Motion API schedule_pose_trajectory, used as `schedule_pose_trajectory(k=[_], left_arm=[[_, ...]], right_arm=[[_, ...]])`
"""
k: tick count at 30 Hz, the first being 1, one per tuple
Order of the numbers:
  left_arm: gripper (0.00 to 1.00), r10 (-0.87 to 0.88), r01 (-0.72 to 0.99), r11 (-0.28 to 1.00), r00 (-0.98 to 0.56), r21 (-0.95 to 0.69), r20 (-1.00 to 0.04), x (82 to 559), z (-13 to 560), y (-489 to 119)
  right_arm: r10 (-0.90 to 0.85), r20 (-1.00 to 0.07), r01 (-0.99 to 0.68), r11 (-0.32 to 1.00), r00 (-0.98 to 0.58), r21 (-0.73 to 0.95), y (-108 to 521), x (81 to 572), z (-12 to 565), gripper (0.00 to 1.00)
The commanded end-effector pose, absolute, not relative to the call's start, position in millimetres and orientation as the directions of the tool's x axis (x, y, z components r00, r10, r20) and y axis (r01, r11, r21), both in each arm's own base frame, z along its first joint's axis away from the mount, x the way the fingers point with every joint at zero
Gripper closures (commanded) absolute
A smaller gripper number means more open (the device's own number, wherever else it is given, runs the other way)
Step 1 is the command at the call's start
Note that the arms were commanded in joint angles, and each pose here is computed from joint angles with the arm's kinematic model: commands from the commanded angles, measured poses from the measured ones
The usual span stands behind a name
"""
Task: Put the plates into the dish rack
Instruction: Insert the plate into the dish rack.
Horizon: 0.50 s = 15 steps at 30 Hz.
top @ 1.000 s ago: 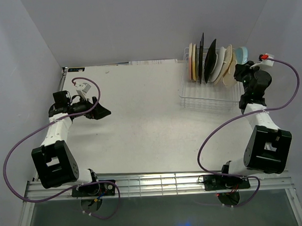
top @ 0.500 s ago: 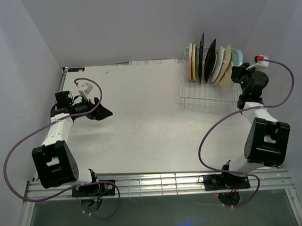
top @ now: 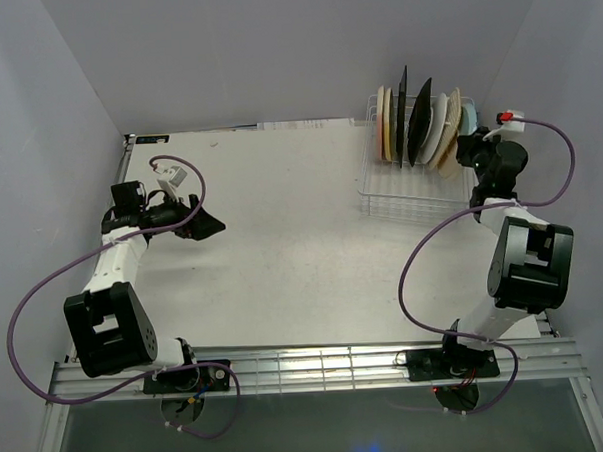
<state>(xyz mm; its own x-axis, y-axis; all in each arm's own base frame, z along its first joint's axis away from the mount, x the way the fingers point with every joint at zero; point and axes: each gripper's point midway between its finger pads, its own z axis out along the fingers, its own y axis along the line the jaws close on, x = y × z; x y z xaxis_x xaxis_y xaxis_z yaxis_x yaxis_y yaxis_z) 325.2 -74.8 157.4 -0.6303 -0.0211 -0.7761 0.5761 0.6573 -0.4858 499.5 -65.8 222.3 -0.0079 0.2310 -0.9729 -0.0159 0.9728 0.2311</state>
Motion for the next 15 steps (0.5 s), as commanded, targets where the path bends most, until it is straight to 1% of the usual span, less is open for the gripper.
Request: schedule_pose_trajectory(k=[1, 7, 13, 15], left_arm=[[0.02, -0.005, 0.615, 0.649, -0.585, -0.448, -0.811, 321.2, 169.8, -78.7], [0.02, -0.004, 0.613, 0.651, -0.587, -0.448, -0.81, 321.5, 168.9, -78.6], [0.02, -0.002, 0.613, 0.652, -0.586, -0.445, -0.81, 322.2, 168.0, -78.5], [0.02, 0.0, 0.613, 0.654, -0.586, -0.443, -0.811, 322.0, 167.7, -78.4]], right_arm=[[0.132, -0.953, -0.144, 0.985, 0.274, 0.094, -39.1, 511.5, 323.4, 0.92], [0.009, -0.967, -0.12, 0.993, 0.256, -0.022, -12.1, 533.2, 320.5, 0.92], [-0.011, -0.97, -0.101, 0.994, 0.244, -0.036, -4.9, 547.3, 316.4, 0.92], [-0.048, -0.97, -0.088, 0.994, 0.237, -0.071, -7.5, 550.5, 314.6, 0.92]])
